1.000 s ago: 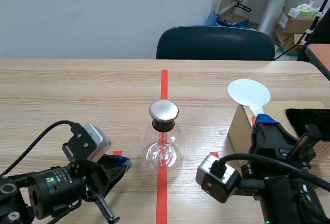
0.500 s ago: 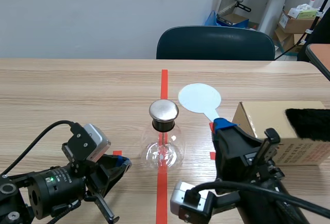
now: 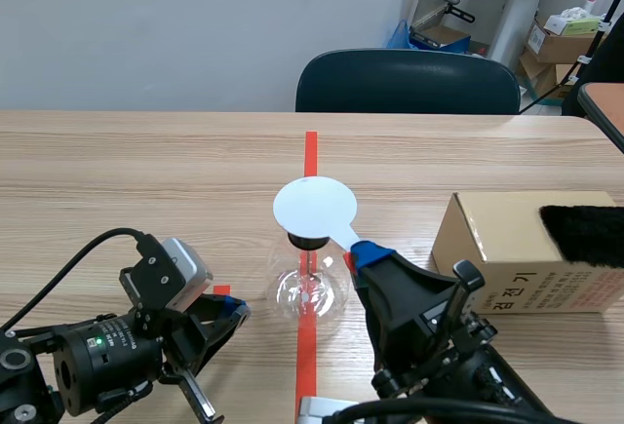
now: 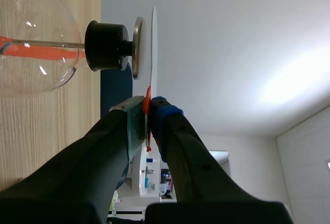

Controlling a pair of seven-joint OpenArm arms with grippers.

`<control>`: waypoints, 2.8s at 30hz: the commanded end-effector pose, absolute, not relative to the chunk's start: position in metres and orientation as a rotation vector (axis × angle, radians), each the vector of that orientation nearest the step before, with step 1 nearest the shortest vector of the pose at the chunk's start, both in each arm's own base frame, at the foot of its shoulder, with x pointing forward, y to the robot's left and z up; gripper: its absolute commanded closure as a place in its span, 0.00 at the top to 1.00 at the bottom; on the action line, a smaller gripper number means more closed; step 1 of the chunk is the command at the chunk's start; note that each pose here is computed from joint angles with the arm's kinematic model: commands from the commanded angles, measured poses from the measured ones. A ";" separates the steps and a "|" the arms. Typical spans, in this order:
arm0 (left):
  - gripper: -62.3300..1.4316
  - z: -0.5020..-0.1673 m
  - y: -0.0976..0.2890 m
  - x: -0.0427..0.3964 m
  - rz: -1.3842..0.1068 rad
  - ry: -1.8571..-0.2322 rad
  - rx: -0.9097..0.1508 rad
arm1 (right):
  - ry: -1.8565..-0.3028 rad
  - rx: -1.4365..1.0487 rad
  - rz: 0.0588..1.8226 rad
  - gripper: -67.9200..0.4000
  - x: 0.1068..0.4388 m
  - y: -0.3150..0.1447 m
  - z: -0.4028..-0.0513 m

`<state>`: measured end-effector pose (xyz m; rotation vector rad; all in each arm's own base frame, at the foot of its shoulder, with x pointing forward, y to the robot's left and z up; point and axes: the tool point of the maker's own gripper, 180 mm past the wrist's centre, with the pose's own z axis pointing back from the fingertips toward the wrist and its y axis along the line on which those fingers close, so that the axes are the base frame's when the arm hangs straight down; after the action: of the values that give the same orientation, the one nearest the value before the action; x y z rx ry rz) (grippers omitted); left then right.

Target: Do the electroscope experiment

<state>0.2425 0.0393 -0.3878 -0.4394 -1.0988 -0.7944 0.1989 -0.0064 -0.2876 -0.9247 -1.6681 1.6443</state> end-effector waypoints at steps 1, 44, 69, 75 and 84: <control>0.06 -0.378 0.031 0.245 -0.789 -1.131 -0.467 | -1.697 -0.940 1.641 0.02 0.201 -0.006 -0.281; 0.06 -0.378 0.031 0.245 -0.788 -1.134 -0.469 | -1.482 -1.130 1.406 0.02 0.226 -0.057 -0.279; 0.06 -0.378 0.032 0.245 -0.789 -1.129 -0.464 | -1.373 -1.210 1.288 0.02 0.232 -0.084 -0.278; 0.06 -0.378 0.032 0.245 -0.789 -1.130 -0.464 | -1.373 -1.210 1.288 0.02 0.232 -0.084 -0.278; 0.06 -0.378 0.032 0.245 -0.789 -1.130 -0.464 | -1.373 -1.210 1.288 0.02 0.232 -0.084 -0.278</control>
<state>0.2425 0.0394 -0.3878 -0.4396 -1.0987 -0.7936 0.2289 -0.0828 -0.2848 -1.1931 -1.3497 1.3025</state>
